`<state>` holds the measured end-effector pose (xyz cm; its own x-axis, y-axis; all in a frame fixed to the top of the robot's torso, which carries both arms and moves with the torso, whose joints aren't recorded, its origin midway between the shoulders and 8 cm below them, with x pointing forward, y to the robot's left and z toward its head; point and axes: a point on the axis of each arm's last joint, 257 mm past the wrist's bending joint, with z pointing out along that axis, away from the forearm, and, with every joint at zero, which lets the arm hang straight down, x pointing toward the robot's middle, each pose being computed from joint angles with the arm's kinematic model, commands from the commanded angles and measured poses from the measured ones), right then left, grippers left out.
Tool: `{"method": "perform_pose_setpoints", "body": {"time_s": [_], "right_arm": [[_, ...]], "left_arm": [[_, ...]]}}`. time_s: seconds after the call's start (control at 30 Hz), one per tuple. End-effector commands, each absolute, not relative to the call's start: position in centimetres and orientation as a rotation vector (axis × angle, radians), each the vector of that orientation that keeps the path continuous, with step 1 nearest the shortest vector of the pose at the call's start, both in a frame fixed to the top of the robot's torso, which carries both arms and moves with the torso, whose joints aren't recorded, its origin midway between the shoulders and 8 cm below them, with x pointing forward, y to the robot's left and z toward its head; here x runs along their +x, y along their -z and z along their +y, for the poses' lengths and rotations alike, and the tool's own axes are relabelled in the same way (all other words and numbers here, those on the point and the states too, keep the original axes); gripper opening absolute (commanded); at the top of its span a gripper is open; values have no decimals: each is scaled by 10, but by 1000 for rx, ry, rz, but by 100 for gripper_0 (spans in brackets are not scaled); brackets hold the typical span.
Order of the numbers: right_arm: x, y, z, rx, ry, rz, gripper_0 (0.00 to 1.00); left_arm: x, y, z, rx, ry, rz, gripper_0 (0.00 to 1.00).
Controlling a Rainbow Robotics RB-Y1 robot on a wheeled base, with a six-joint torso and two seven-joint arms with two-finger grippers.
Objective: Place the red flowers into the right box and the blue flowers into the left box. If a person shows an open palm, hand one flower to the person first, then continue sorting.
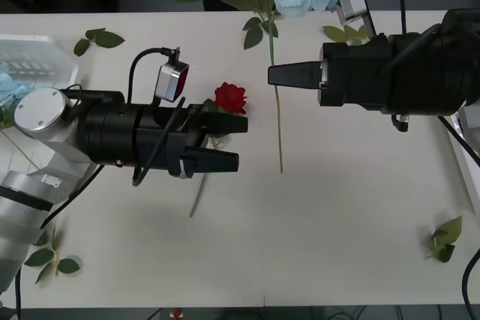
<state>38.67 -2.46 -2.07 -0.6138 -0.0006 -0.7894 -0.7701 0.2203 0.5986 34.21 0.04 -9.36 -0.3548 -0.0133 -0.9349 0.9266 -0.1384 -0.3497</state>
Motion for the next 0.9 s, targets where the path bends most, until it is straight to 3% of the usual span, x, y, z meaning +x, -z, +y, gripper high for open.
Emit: {"method": "perform_pose_setpoints", "body": {"time_s": [0.03, 0.67, 0.9], "right_arm": [[382, 3, -19, -777, -1439, 1747, 0], [382, 3, -19, -777, -1439, 1747, 0], [382, 3, -19, -777, -1439, 1747, 0]], "left_arm": [[325, 79, 1, 1085, 1582, 1321, 100], [350, 38, -51, 879, 1539, 1270, 100], [361, 34, -71, 842, 1513, 1287, 84]]}}
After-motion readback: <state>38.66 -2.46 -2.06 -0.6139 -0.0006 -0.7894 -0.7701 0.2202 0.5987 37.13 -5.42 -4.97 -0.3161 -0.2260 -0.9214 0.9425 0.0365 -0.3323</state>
